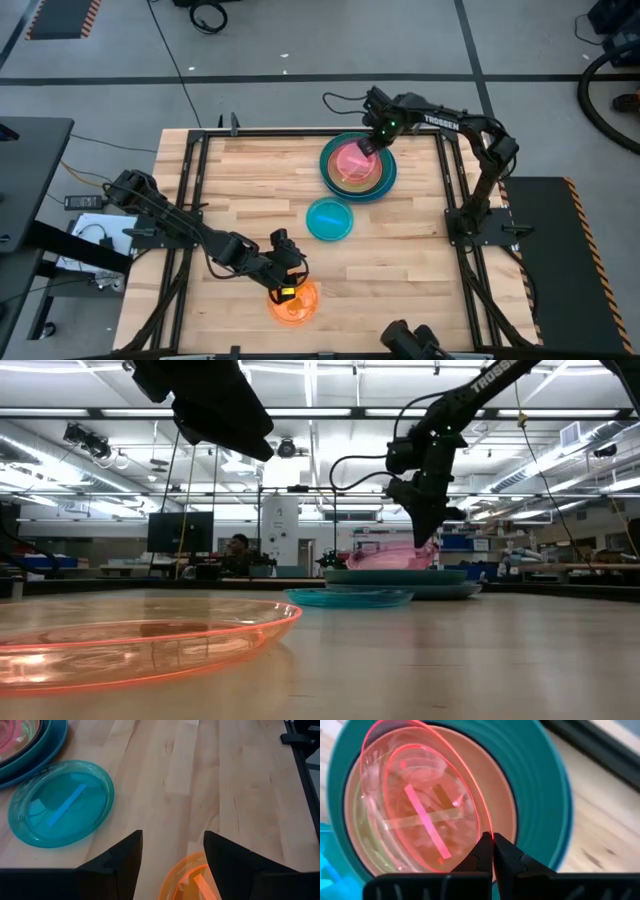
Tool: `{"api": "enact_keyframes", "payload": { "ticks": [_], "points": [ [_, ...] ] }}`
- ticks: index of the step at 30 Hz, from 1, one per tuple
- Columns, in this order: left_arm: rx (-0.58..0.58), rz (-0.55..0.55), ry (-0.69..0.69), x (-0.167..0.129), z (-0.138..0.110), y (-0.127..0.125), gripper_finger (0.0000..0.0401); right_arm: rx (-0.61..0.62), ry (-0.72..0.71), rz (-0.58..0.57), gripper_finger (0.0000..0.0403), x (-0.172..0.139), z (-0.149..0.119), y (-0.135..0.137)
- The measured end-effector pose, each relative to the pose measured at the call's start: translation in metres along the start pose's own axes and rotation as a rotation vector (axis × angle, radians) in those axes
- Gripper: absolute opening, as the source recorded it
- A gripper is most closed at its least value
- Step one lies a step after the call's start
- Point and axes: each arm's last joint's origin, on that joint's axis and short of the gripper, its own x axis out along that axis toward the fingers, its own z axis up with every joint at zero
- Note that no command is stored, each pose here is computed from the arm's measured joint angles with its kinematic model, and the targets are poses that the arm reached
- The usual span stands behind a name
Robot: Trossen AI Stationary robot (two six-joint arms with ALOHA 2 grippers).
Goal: Stack plastic plates
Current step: Stack the red plate on top of the green plate
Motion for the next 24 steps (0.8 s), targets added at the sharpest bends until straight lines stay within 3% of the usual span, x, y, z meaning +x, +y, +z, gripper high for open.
{"api": "enact_keyframes", "payload": {
  "ticks": [9,19,24],
  "points": [
    [0.017,0.014,0.028,0.000,-0.003,0.002,0.0217,-0.001,-0.003,0.054,0.0016,0.010,-0.004,0.006],
    [0.025,0.013,0.044,0.000,-0.004,0.002,0.0217,-0.018,0.003,0.063,0.0104,0.011,-0.007,0.015],
    [0.020,-0.034,0.071,0.000,-0.005,0.000,0.0217,-0.018,0.021,0.098,0.0118,0.011,-0.008,0.016]
  ]
}}
